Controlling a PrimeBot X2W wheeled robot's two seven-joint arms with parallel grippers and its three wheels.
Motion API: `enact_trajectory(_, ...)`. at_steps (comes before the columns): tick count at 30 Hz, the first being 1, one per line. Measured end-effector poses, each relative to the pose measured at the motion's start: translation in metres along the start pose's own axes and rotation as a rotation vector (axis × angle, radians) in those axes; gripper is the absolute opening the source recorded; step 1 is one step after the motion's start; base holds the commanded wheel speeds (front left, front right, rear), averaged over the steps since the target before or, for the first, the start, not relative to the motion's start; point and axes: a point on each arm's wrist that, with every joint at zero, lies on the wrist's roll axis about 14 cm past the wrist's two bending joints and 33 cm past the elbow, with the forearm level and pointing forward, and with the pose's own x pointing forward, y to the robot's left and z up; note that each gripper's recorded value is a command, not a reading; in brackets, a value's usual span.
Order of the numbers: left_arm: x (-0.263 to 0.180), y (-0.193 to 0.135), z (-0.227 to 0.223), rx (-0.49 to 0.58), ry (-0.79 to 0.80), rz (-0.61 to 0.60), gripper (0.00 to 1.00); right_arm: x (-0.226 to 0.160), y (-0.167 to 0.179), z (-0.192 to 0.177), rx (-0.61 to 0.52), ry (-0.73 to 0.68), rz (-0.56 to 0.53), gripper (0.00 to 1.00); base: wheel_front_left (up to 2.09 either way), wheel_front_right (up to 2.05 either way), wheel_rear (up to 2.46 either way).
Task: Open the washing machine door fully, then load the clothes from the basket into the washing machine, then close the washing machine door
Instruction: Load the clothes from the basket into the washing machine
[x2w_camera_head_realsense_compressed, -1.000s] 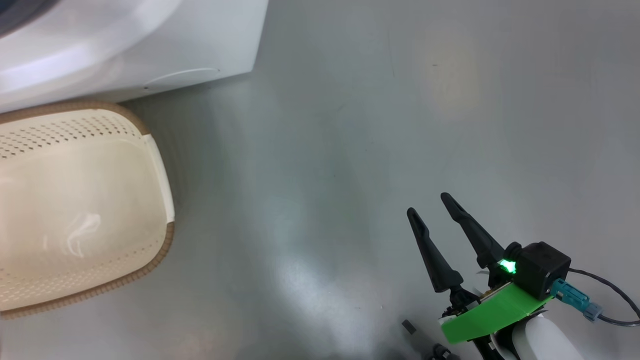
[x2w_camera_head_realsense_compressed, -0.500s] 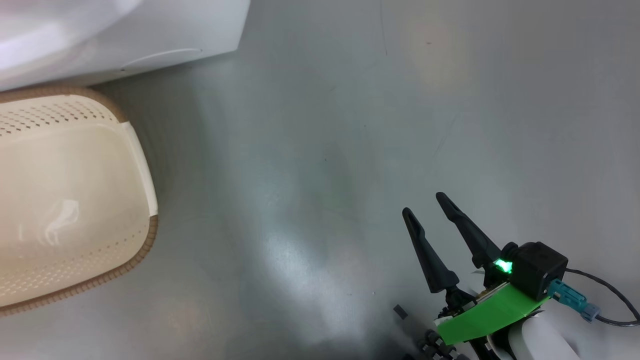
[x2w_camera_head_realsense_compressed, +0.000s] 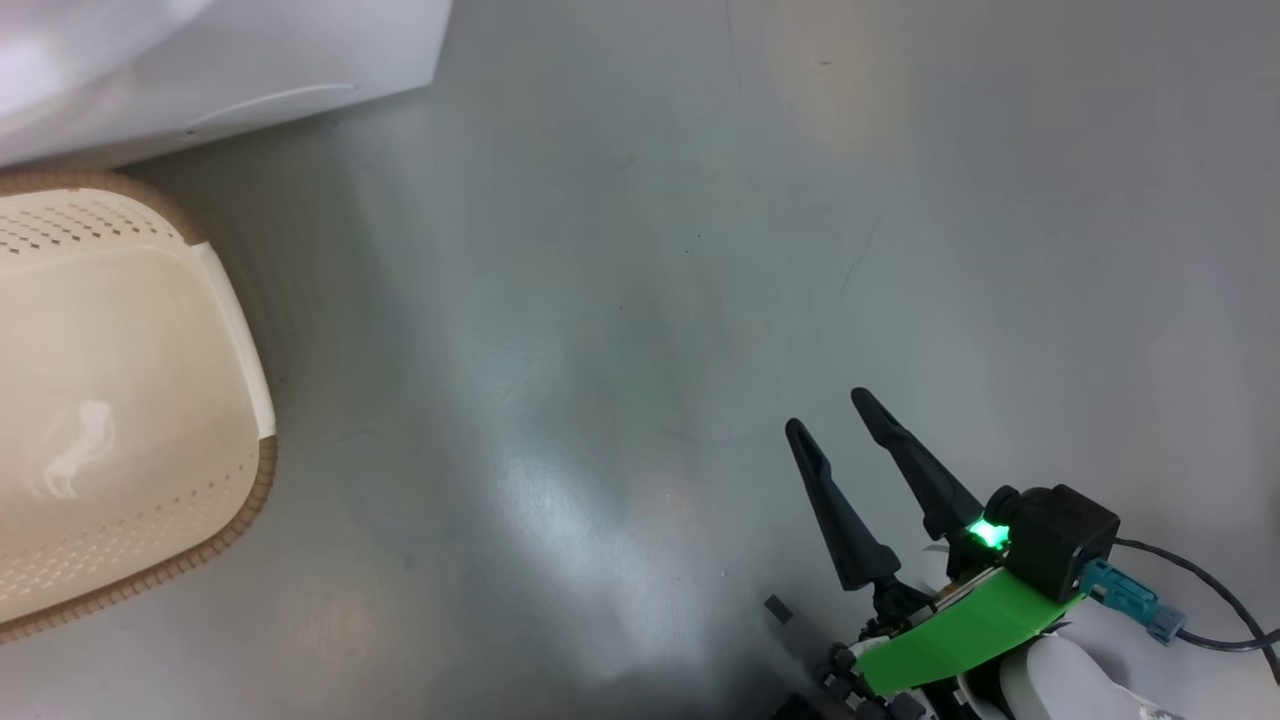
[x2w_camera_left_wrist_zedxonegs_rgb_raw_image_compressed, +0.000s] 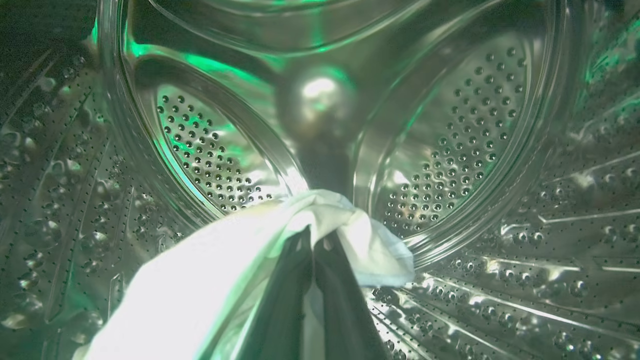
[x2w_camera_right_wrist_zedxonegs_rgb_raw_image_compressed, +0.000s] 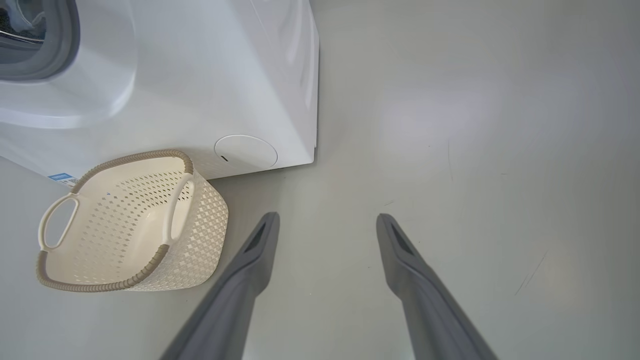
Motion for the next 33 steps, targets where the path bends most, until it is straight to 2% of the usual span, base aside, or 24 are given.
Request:
enact_trajectory(3, -0.002, 0.0, -0.009, 0.009, 0.031, -0.002, 0.0, 0.0, 0.002, 0.0, 0.006, -0.002, 0.001, 1.0, 0.0, 0.0, 0.0)
enact_trajectory(10, -0.012, 0.001, -0.037, 0.101, 0.152, -0.018, 0.0, 0.002, 0.006, 0.002, 0.011, -0.009, 0.013, 1.0, 0.0, 0.0, 0.0)
enact_trajectory(18, -0.014, 0.011, -0.034, 0.141, 0.205, 0.02, 0.0, 0.001, 0.01, 0.008, 0.01, -0.028, 0.028, 1.0, 0.0, 0.0, 0.0)
enact_trajectory(23, -0.02, 0.018, -0.037, 0.167, 0.259, 0.046, 0.49, 0.001, 0.014, 0.012, 0.01, -0.039, 0.04, 1.0, 0.0, 0.0, 0.0)
enact_trajectory(26, -0.025, 0.022, -0.038, 0.177, 0.284, 0.057, 0.92, 0.001, 0.015, 0.014, 0.01, -0.046, 0.046, 1.0, 0.0, 0.0, 0.0)
enact_trajectory(27, -0.025, 0.022, -0.037, 0.18, 0.288, 0.06, 1.0, 0.0, 0.016, 0.015, 0.009, -0.048, 0.047, 1.0, 0.0, 0.0, 0.0)
enact_trajectory(33, -0.032, 0.029, -0.034, 0.188, 0.323, 0.1, 1.0, 0.0, 0.02, 0.018, 0.011, -0.057, 0.06, 1.0, 0.0, 0.0, 0.0)
